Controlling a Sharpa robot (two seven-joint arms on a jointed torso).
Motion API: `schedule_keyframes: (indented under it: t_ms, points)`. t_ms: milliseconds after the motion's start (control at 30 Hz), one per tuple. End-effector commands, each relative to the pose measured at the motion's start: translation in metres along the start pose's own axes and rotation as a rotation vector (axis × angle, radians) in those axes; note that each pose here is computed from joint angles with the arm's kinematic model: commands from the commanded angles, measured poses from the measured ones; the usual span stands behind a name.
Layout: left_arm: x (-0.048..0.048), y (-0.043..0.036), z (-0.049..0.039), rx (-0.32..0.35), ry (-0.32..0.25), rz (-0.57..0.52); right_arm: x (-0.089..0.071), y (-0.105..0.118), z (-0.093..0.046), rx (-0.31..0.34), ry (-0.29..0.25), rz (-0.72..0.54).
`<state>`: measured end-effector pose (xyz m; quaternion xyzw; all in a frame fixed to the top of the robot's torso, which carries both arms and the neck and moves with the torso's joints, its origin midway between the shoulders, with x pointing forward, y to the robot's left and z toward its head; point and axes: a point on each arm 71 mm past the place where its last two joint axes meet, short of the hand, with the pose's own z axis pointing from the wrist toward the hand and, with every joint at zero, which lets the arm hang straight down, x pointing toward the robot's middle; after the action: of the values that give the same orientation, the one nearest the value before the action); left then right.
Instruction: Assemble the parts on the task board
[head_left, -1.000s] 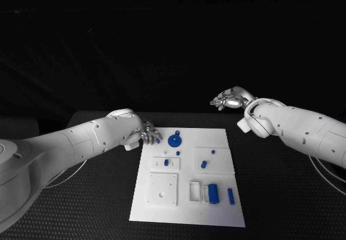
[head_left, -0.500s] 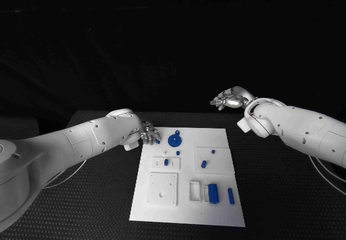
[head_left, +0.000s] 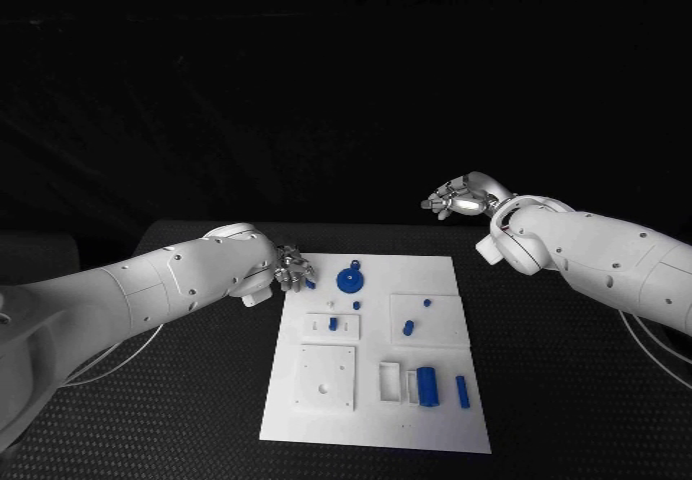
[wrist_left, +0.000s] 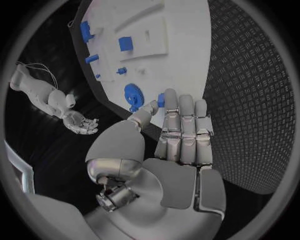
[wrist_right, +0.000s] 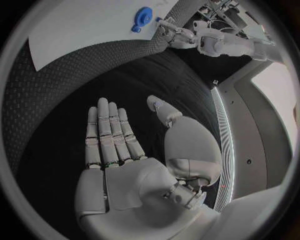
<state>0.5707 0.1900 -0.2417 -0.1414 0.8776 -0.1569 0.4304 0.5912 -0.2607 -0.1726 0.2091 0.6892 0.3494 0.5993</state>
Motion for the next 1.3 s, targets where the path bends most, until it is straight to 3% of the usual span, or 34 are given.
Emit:
schedule_keyframes:
  t_ms: [33, 367, 633, 867, 1300]
  points:
    - [-0.0003, 0.0007, -0.0055, 0.007, -0.039, -0.049, -0.001, -0.001, -0.001, -0.005, 0.006, -0.001]
    - [-0.0047, 0.0002, -0.0315, 0.052, -0.088, -0.064, -0.004, -0.004, -0.002, 0.001, -0.001, -0.002]
    - [0.0081, -0.0038, -0.0476, 0.106, -0.098, -0.002, -0.005, -0.004, -0.003, 0.002, -0.002, -0.002]
    - [0.0176, -0.0081, -0.0547, 0.129, -0.119, 0.046, -0.006, -0.005, -0.004, 0.003, -0.005, -0.002]
    - [0.0444, -0.0040, -0.0608, 0.138, -0.109, 0.058, -0.009, -0.007, -0.005, 0.007, -0.008, -0.003]
